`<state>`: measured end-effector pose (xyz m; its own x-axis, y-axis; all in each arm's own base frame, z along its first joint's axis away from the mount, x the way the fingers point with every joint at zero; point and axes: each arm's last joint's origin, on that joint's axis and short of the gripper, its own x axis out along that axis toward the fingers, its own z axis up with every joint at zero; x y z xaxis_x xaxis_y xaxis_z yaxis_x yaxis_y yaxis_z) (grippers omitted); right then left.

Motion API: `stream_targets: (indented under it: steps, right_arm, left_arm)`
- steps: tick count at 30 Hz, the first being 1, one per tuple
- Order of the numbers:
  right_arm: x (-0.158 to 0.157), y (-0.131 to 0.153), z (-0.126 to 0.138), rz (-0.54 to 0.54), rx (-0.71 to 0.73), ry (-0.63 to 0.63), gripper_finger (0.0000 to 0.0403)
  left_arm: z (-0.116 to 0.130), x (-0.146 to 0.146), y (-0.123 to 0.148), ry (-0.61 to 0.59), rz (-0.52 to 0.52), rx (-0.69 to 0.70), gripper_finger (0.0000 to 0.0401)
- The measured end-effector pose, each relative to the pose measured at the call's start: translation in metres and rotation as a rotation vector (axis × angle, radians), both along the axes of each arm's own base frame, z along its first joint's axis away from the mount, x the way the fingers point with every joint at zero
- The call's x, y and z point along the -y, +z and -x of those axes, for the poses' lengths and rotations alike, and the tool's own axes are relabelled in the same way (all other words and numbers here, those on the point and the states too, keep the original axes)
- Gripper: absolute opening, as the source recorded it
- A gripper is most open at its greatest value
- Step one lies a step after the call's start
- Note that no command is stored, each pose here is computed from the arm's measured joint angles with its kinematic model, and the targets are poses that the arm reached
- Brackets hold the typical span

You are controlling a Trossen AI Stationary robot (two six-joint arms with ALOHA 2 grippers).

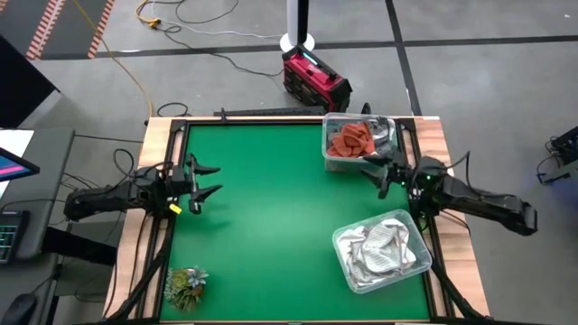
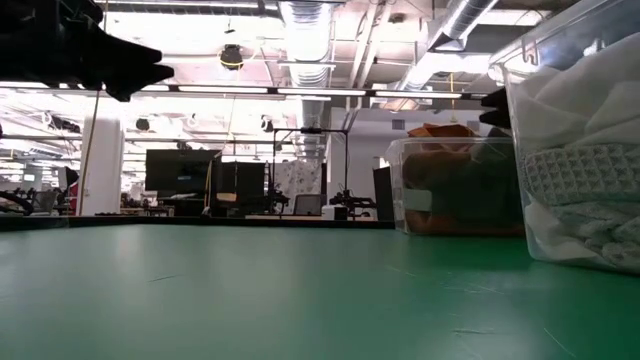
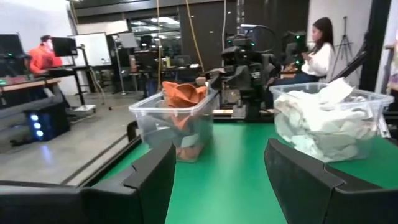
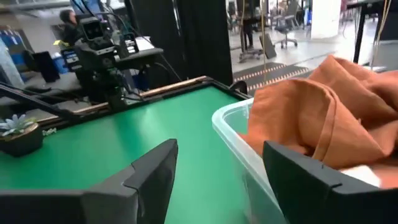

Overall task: Sort towels by color in basket
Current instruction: Return to Home Position

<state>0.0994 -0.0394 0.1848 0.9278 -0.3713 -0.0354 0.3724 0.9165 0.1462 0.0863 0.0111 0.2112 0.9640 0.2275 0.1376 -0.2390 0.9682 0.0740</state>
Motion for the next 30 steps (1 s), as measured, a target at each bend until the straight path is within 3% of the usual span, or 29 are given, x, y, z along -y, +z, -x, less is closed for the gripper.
stream_targets:
  steps: [6,17,22,30]
  right_arm:
    - [-0.003,-0.017,0.006,0.051,0.037,0.013,0.0222]
    - [-0.010,-0.015,0.007,0.064,0.060,0.093,0.0144]
    - [-0.012,0.011,0.012,0.170,0.132,0.092,0.0126]
    - [-0.016,0.022,0.014,0.090,0.187,0.125,0.0123]
  left_arm:
    - [0.000,-0.002,0.000,0.060,0.010,0.000,0.0235]
    - [0.000,-0.002,-0.003,0.067,0.035,-0.019,0.0235]
    - [0.000,-0.002,-0.002,0.060,0.086,-0.001,0.0235]
    - [0.000,-0.002,-0.003,0.066,0.043,-0.022,0.0235]
